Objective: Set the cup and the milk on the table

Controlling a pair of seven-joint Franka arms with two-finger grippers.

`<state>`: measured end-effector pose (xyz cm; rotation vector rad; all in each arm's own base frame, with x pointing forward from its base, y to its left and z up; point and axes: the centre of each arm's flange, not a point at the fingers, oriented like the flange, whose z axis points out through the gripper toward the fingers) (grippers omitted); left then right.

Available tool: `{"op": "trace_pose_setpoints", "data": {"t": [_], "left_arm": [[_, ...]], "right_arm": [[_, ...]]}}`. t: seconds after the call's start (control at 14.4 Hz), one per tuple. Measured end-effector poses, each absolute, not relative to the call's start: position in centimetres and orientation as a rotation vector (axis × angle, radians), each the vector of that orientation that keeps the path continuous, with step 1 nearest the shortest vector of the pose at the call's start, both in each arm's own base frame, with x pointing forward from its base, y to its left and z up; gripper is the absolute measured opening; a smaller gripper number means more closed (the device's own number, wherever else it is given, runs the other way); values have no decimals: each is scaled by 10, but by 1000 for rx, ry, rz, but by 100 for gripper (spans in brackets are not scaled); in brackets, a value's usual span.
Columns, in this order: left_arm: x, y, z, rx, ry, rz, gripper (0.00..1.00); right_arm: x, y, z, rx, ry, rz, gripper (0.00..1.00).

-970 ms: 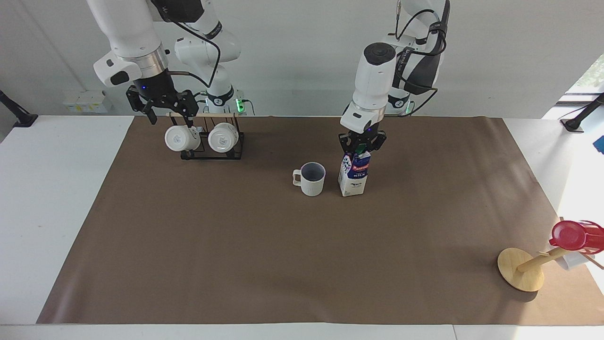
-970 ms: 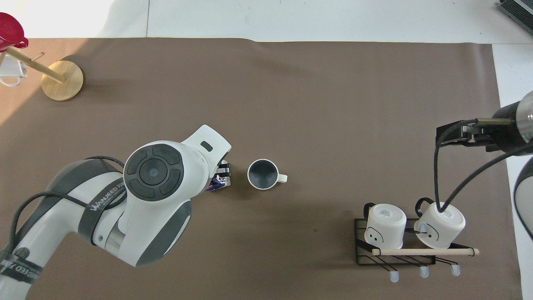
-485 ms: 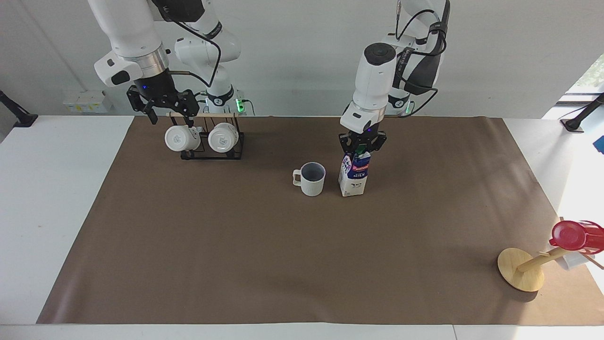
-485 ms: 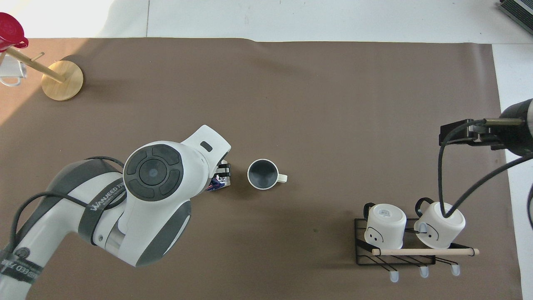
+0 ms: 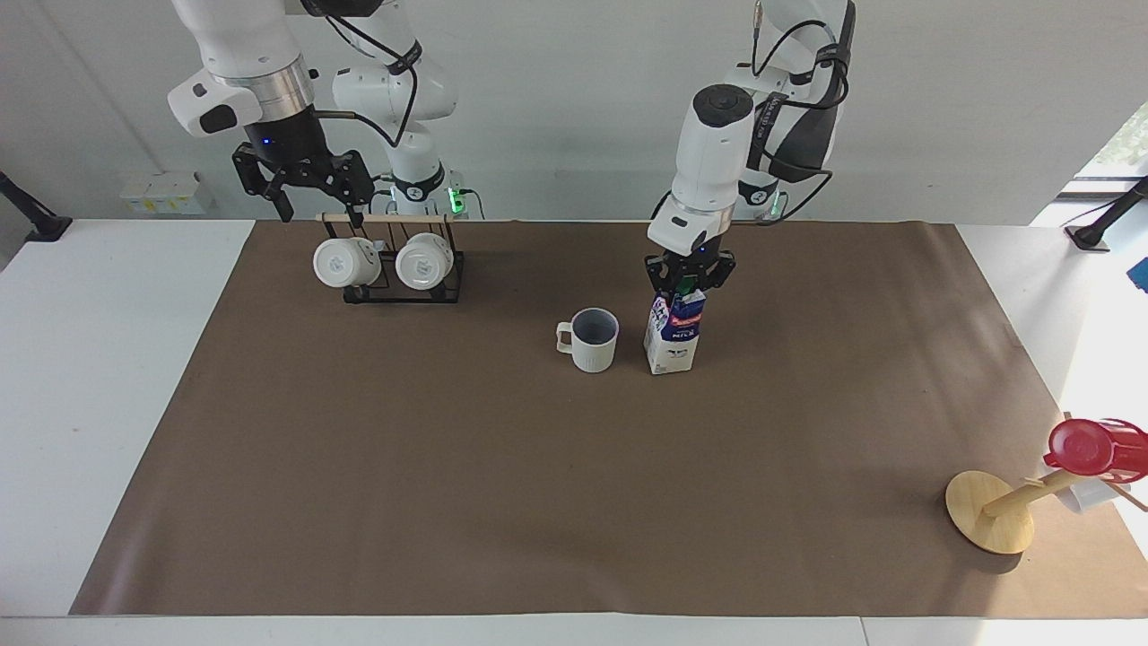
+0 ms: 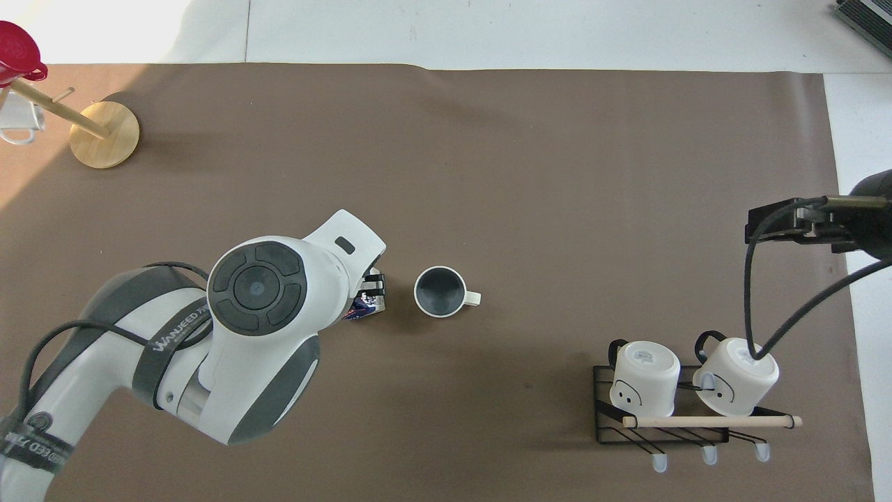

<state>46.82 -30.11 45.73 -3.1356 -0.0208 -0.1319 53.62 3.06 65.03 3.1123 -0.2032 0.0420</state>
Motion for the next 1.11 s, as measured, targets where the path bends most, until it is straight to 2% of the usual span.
{"op": "trace_pose_setpoints", "data": {"t": [0.35,0.48,0.62,0.83,1.11], "left_arm": [[468,-301,455,-3135,-20,-129,44],[469,-301,453,-3133,-18,-126,47],[469,-301,453,-3134,-15,-128,65],[470,-302,454,-3138,-14,-139,98],[478,-301,484,-3158,-23,-200,100]], "right_arm": [[537,29,649,3112,-209,38,100],[537,29,649,3112,-209,38,100],[537,29,649,3112,-209,38,100],[537,29,649,3112,-209,38,100],[537,29,649,3112,-209,38,100]]}}
